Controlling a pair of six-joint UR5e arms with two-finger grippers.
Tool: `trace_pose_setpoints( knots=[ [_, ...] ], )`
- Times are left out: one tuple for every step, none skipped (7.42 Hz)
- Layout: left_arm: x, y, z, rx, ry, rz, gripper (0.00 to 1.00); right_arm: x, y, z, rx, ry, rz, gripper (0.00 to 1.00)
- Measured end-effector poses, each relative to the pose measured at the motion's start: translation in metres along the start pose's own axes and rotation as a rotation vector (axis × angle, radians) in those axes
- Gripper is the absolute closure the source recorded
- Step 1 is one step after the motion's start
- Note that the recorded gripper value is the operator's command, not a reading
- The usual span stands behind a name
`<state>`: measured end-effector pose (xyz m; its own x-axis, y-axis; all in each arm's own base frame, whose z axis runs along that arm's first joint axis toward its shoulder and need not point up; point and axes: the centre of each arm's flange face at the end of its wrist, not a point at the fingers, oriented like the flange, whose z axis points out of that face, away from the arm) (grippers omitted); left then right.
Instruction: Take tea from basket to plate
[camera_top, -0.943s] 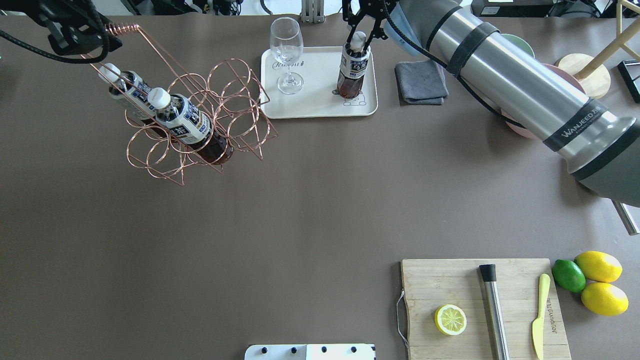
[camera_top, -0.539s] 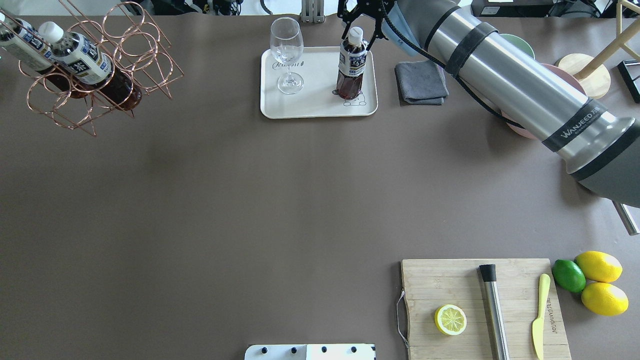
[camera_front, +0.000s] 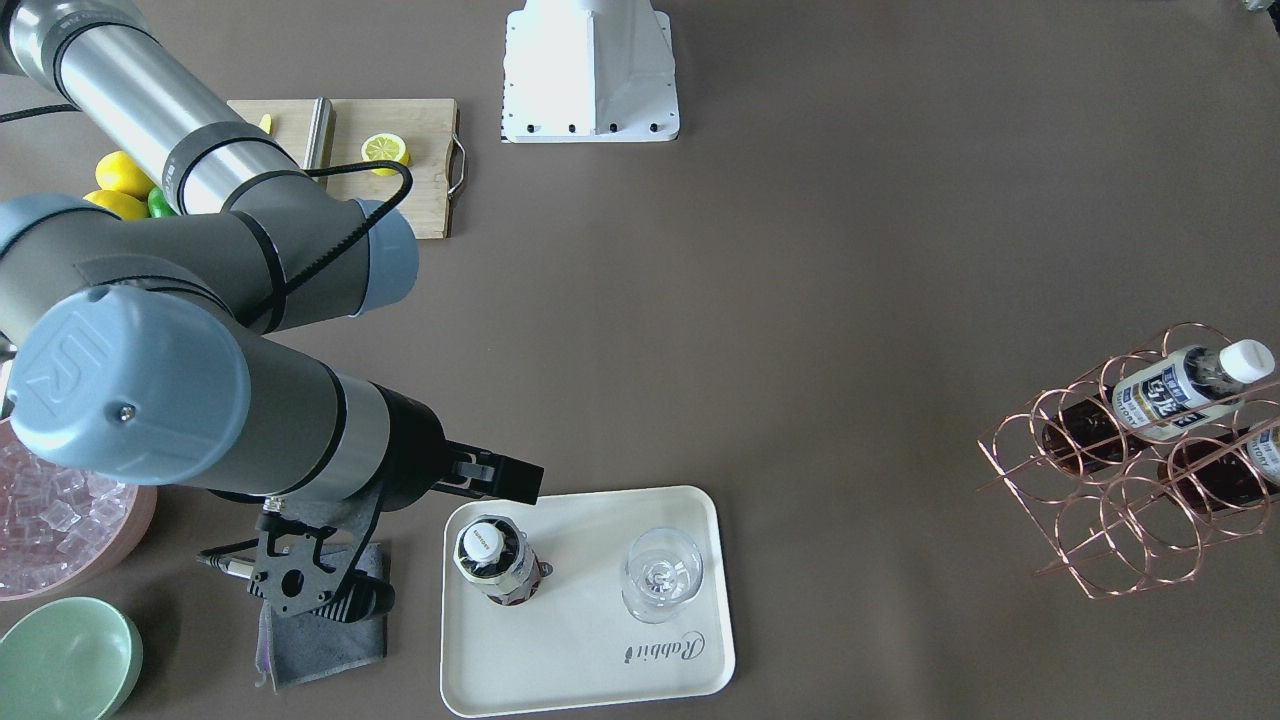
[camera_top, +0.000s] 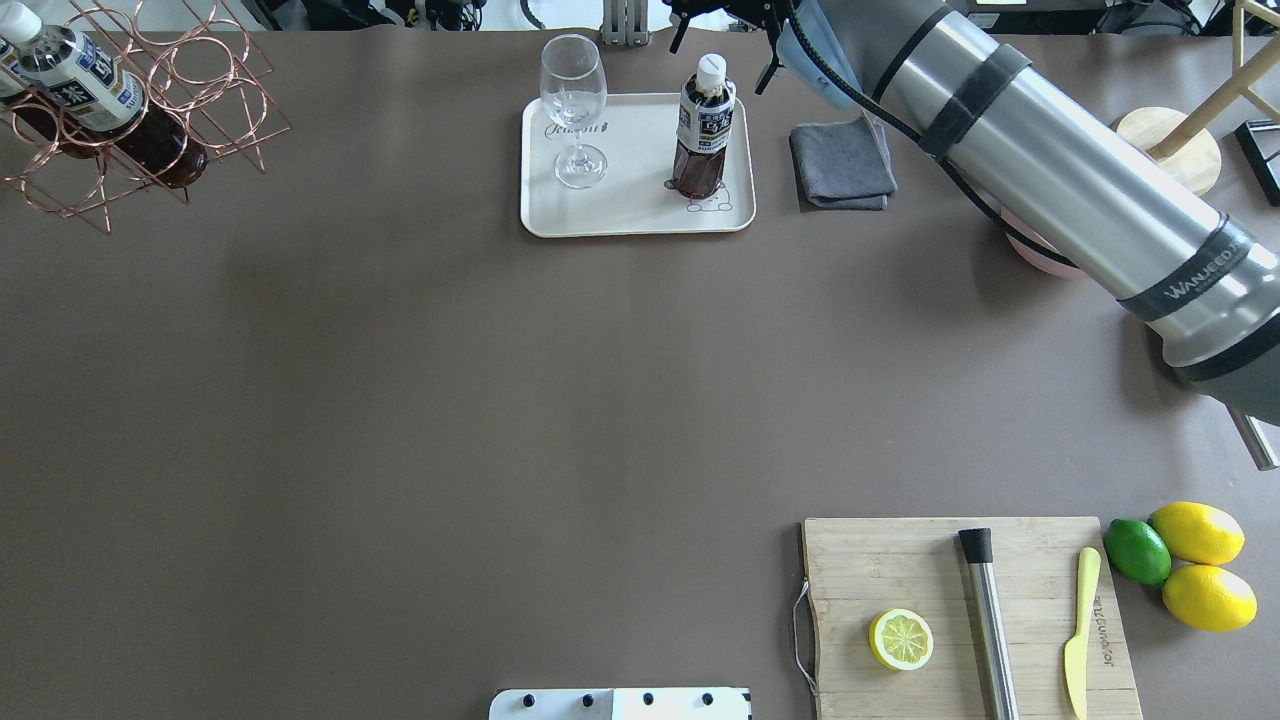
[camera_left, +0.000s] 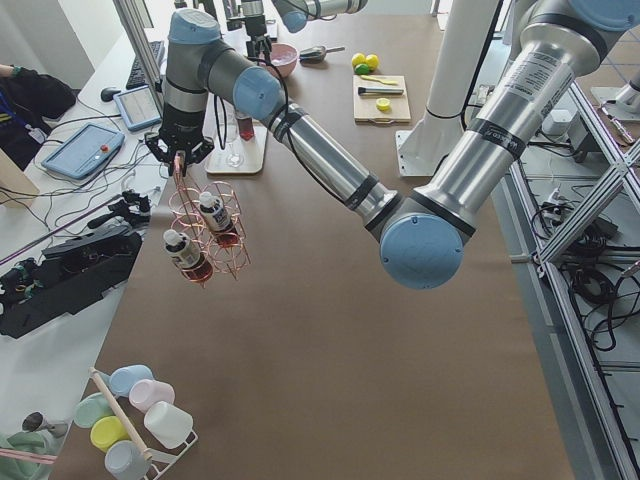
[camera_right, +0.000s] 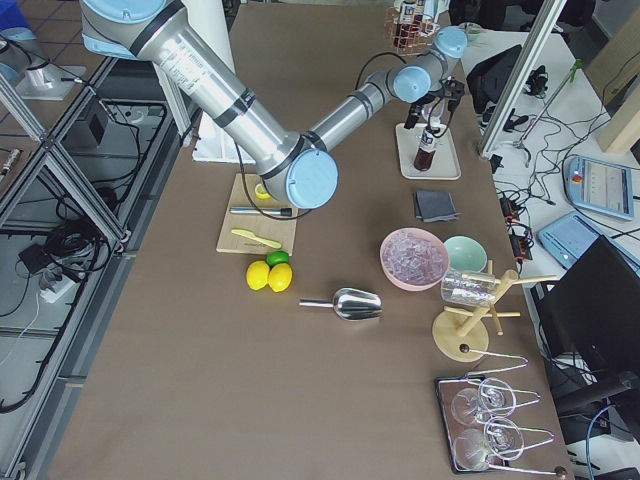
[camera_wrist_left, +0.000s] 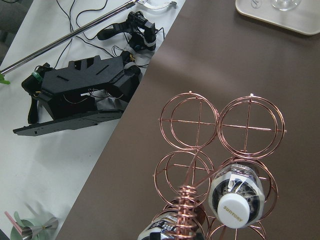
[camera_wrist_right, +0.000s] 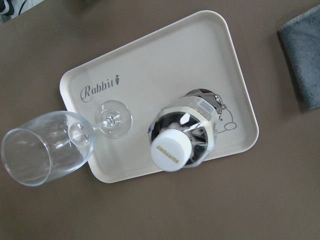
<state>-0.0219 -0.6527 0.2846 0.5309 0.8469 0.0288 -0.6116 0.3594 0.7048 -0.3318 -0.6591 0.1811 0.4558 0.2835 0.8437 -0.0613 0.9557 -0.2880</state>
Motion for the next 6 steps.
trace_pose_setpoints(
  knots=[
    [-0.009, 0.007, 0.014, -0.006, -0.021, 0.078, 1.0, 0.052, 0.011, -0.006, 0.015, 0.005, -0.022, 0.0],
    [-0.018, 0.011, 0.026, -0.011, -0.045, 0.145, 1.0, 0.115, 0.024, -0.009, 0.033, 0.027, -0.046, 0.0],
    [-0.028, 0.014, 0.041, -0.013, -0.065, 0.2, 1.0, 0.186, 0.044, -0.011, 0.062, 0.074, -0.094, 0.0],
    [-0.035, 0.016, 0.056, -0.009, -0.08, 0.234, 1.0, 0.25, 0.063, -0.017, 0.085, 0.138, -0.149, 0.0],
    [-0.042, 0.02, 0.071, 0.0, -0.098, 0.26, 1.0, 0.32, 0.073, -0.028, 0.097, 0.207, -0.212, 0.0],
    [-0.047, 0.022, 0.087, 0.014, -0.115, 0.285, 1.0, 0.398, 0.079, -0.042, 0.09, 0.279, -0.274, 0.0]
  ],
)
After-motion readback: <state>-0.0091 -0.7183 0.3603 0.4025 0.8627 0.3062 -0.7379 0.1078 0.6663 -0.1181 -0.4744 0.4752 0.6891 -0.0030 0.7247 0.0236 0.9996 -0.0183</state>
